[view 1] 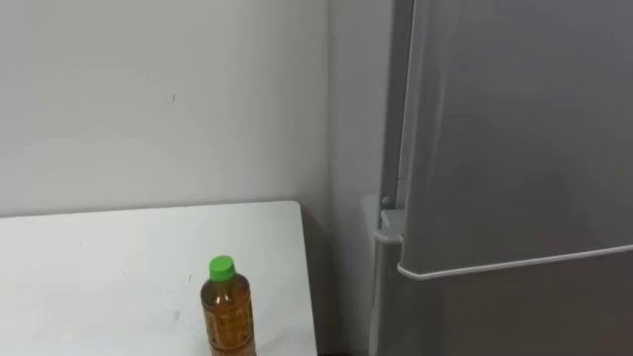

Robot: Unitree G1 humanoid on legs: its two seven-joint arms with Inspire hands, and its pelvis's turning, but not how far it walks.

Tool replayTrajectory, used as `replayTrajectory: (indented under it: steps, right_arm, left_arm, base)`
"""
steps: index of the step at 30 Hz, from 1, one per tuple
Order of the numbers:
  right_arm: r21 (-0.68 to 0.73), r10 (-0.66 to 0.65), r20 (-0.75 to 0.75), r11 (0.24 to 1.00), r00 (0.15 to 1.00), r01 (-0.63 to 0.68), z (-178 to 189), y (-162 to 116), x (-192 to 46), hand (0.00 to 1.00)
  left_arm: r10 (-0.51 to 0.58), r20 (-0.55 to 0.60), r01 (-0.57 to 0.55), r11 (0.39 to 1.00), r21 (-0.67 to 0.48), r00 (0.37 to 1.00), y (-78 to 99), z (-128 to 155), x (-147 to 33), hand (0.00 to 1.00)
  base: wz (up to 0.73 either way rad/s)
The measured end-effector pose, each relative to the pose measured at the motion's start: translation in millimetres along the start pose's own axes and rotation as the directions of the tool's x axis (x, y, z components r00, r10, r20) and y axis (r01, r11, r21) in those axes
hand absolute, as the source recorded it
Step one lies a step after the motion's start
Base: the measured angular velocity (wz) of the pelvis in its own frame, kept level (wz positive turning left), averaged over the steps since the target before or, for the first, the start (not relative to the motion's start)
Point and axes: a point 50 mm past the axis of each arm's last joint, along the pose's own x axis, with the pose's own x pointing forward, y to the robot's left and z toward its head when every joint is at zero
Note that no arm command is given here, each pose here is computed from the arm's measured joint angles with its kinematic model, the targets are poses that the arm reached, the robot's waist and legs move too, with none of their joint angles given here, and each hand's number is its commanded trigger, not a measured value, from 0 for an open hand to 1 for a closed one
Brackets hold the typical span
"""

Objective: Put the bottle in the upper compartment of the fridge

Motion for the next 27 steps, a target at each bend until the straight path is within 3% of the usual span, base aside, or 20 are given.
replayTrajectory:
  steps: [20,27]
  right_arm:
    - [-0.004,0.006,0.003,1.000,1.000,-0.006,-1.6,-1.2,-0.6,0.00]
    - [0.016,-0.004,-0.001,1.000,1.000,0.004,-2.8,-3.8,-1.0,0.00]
  left_arm:
    - [0.022,-0.007,-0.022,0.999,0.031,1.000,1.7,-5.7,-0.9,0.00]
    - [0.040,-0.028,-0.041,0.999,-0.007,0.999,6.5,-9.8,-0.9,0.00]
  base:
    - [0.01]
    - [0.00]
